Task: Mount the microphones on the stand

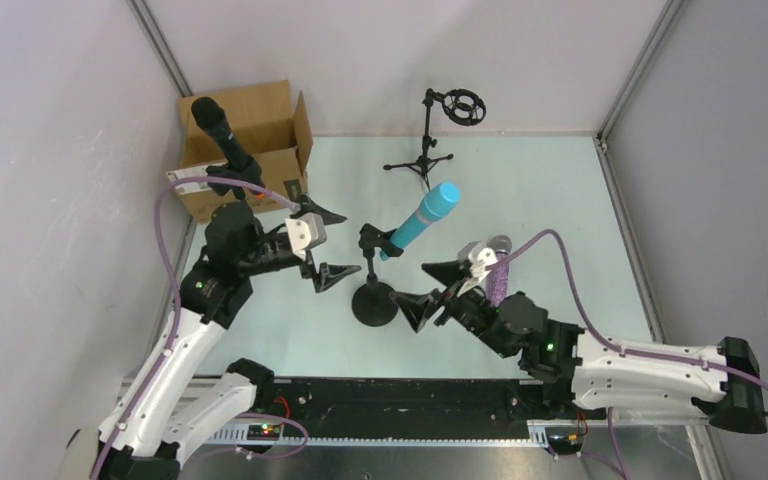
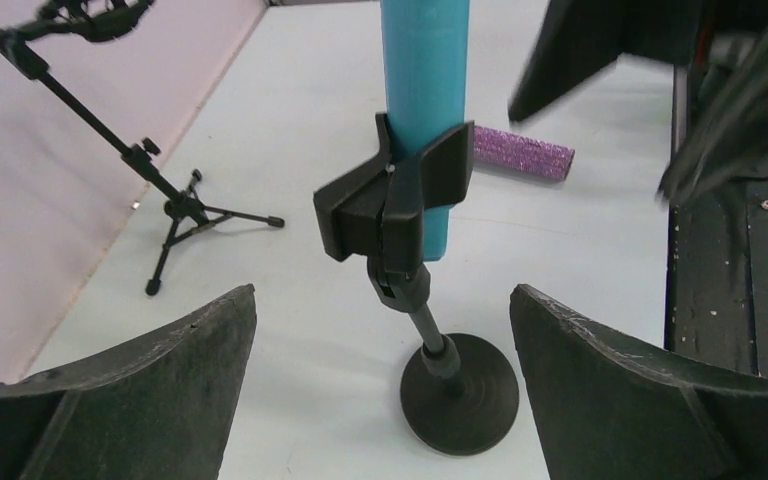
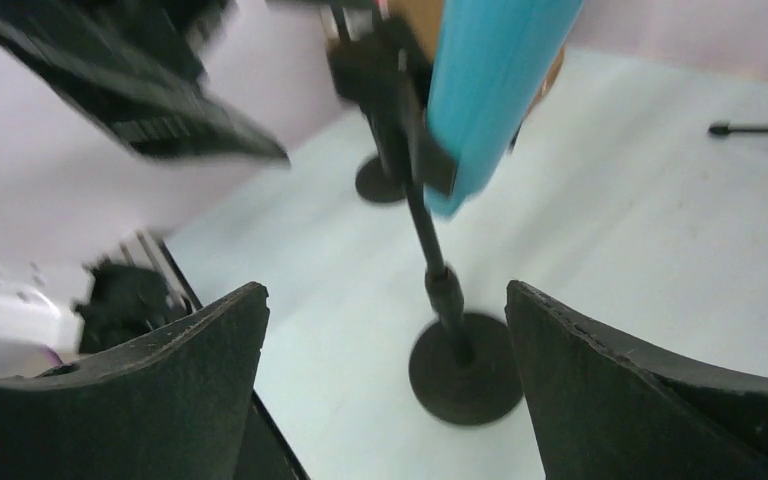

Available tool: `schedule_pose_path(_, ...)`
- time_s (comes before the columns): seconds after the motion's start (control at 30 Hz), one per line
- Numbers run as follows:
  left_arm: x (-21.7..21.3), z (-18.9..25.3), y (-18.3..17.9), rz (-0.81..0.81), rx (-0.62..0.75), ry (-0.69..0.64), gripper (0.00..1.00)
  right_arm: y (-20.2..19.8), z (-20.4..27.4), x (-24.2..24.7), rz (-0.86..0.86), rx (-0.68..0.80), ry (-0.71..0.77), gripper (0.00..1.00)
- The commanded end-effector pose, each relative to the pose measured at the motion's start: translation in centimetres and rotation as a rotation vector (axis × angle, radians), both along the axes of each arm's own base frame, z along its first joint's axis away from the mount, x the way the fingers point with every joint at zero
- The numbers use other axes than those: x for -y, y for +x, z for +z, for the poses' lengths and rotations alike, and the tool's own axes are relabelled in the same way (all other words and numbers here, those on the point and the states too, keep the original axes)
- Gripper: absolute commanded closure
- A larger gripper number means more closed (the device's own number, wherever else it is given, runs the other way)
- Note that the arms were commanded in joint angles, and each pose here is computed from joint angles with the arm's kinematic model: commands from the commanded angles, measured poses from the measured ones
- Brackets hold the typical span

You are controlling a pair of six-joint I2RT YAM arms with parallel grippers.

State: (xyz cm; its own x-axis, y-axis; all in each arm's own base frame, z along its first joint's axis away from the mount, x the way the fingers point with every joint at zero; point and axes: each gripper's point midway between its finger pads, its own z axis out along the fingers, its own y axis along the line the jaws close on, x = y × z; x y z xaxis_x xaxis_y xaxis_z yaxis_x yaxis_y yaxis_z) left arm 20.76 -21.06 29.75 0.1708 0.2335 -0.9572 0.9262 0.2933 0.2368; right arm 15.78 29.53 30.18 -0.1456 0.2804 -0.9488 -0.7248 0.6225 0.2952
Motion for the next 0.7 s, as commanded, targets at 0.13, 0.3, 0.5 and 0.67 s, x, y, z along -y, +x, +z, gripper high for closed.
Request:
schedule_pose_path(0.13, -1.0, 4.5, -1.5, 0.043, 0.069, -0.044, 0.00, 0.2, -10.3, -3.7, 0.053, -0.067, -0.171, 0.09)
schedule_pose_path(0.3, -1.6, 6.8, -2.1, 0.062, 0.126, -0.064, 0.00, 2.6, -11.5, -6.0, 0.029, -0.031, -0.142, 0.09)
schedule_pose_path(0.5, -1.9, 6.9, -2.0, 0.086, 0.135, -0.063, 0.00, 5.2, -12.1, -7.9, -0.020, 0.036, -0.112, 0.17)
schedule_pose_path(0.67, -2.1, 7.1, -1.9, 0.101, 0.144, -0.062, 0.01, 6.8, -12.8, -9.0, -0.053, 0.101, -0.110, 0.30)
